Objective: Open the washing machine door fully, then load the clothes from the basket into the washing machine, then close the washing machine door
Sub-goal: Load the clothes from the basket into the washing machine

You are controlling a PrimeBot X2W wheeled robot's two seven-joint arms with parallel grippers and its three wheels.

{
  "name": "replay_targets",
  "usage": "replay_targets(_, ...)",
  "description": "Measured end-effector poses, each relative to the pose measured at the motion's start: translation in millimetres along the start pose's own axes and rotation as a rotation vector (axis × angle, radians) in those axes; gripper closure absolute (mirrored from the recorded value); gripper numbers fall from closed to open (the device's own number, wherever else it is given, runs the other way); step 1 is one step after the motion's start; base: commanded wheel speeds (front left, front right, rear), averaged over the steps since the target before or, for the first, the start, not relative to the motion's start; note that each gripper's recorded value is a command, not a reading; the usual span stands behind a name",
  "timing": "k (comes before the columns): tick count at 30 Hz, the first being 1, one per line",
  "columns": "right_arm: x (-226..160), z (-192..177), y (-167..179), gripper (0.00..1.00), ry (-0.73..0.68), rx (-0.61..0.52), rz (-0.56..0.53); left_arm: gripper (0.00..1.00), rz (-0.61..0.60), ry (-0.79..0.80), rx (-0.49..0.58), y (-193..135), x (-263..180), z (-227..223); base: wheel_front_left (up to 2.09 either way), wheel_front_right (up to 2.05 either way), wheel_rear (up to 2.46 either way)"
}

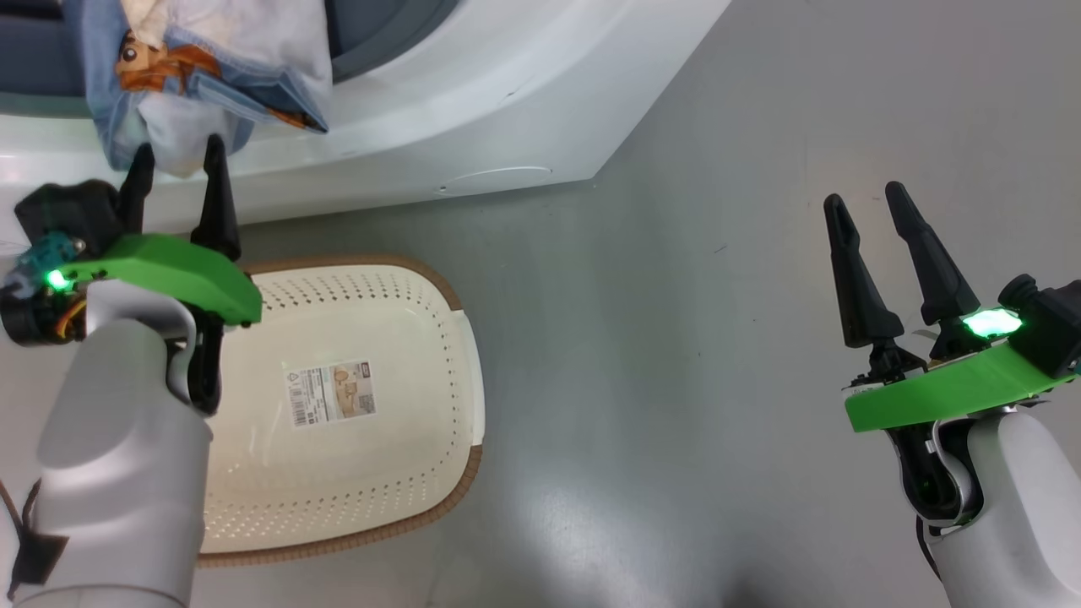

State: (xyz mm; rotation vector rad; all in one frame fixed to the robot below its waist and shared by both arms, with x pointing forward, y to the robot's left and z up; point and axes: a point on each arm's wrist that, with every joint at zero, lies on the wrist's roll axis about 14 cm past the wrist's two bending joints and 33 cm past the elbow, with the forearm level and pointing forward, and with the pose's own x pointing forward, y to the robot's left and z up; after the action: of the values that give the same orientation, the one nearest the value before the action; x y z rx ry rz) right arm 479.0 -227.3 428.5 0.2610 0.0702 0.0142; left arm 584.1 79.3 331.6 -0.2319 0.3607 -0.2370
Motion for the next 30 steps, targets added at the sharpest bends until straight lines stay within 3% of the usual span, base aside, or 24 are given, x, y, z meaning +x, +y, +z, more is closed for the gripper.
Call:
replay_targets(5, 1.2, -2.2, -0.3, 0.0, 0.004, 0.002, -0.001, 0.0, -0.005, 0.025, -0.01, -4.3, 8.3, -2.4, 0.0, 0.0, 0.0)
replay_targets(8, 1.0, -2.8, -0.7, 0.0, 0.006, 0.002, -0.003, 0.51, -0.017, 0.027, -0.01, -7.3, 11.3, -1.2, 0.0, 0.0, 0.0)
replay_targets(9, 0.9, -3.0, -1.0, 0.0, 0.006, 0.002, -0.004, 0.59, -0.019, 0.025, -0.01, -8.0, 12.7, 0.1, 0.0, 0.0, 0.0)
replay_targets(10, 0.8, -3.1, -1.5, 0.0, 0.007, 0.002, -0.005, 1.0, -0.021, 0.022, -0.012, -8.8, 14.0, 1.5, 0.0, 0.0, 0.0)
replay_targets(22, 1.8, -3.3, -0.2, 0.0, 0.004, 0.009, -0.005, 1.0, -0.054, 0.001, 0.005, -16.7, 13.2, 7.9, 0.0, 0.0, 0.0)
replay_targets(30, 2.3, -2.2, 1.0, 0.0, 0.0, 0.011, -0.003, 1.0, -0.145, -0.146, 0.038, -44.5, 10.0, 48.5, 0.0, 0.0, 0.0)
